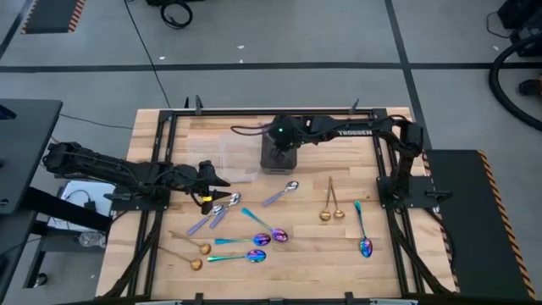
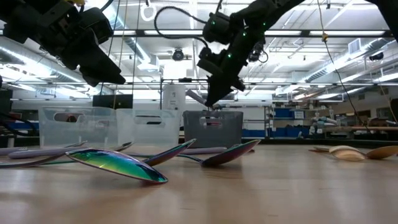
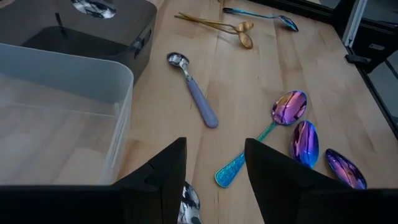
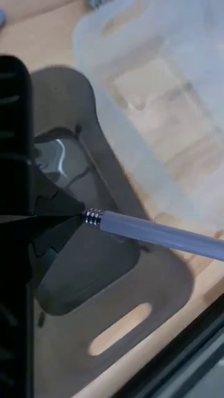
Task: Sort silverware by color (type)
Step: Put the purple spoon into the black transparent bin
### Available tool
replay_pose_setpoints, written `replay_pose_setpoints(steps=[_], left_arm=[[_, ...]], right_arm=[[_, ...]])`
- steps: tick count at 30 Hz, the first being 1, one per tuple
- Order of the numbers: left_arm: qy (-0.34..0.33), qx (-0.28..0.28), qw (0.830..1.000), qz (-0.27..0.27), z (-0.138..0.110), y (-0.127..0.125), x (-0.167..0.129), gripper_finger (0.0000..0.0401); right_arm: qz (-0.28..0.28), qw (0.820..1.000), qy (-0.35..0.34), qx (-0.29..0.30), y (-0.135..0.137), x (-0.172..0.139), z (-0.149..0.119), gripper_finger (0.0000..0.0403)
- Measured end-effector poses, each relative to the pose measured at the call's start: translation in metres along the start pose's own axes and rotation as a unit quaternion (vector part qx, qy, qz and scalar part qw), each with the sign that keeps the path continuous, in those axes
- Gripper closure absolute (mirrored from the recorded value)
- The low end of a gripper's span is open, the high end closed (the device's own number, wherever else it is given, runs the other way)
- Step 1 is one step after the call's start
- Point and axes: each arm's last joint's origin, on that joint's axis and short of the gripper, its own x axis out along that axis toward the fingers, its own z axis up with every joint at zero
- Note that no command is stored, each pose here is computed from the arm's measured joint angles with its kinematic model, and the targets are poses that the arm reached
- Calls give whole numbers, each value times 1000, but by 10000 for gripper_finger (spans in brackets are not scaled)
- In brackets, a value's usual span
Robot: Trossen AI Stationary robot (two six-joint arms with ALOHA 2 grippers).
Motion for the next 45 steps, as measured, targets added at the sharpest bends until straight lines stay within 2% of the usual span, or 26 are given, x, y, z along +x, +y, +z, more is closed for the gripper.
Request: replay_pose_setpoints(steps=[4, 17, 23, 26, 31, 36, 41, 45], left_arm=[[0, 0, 1000, 0, 0, 0, 0, 230], [1, -5, 1000, 0, 0, 0, 0, 230], [26, 1, 1000, 9, -5, 2, 0, 230], [22, 28, 999, 27, -4, 5, 0, 230], [7, 73, 993, 94, 0, 16, 0, 230], [-1, 69, 987, 144, 2, 26, 0, 230], [-3, 59, 986, 159, 4, 31, 0, 230], [-4, 55, 985, 162, 4, 32, 0, 230]], right_arm=[[-17, 1000, 6, 24, -6, 4, -4, 398], [-12, 1000, -7, 9, -2, 4, -3, 398], [-6, 1000, -4, -11, 0, 4, -4, 398], [-10, 1000, 5, -23, 0, 4, -6, 398], [-21, 999, 28, -9, -7, 15, -19, 398], [-38, 999, 31, 23, -10, 22, -29, 398], [-49, 997, 34, 42, -12, 23, -33, 398], [-26, 997, 44, 49, -10, 23, -34, 398]])
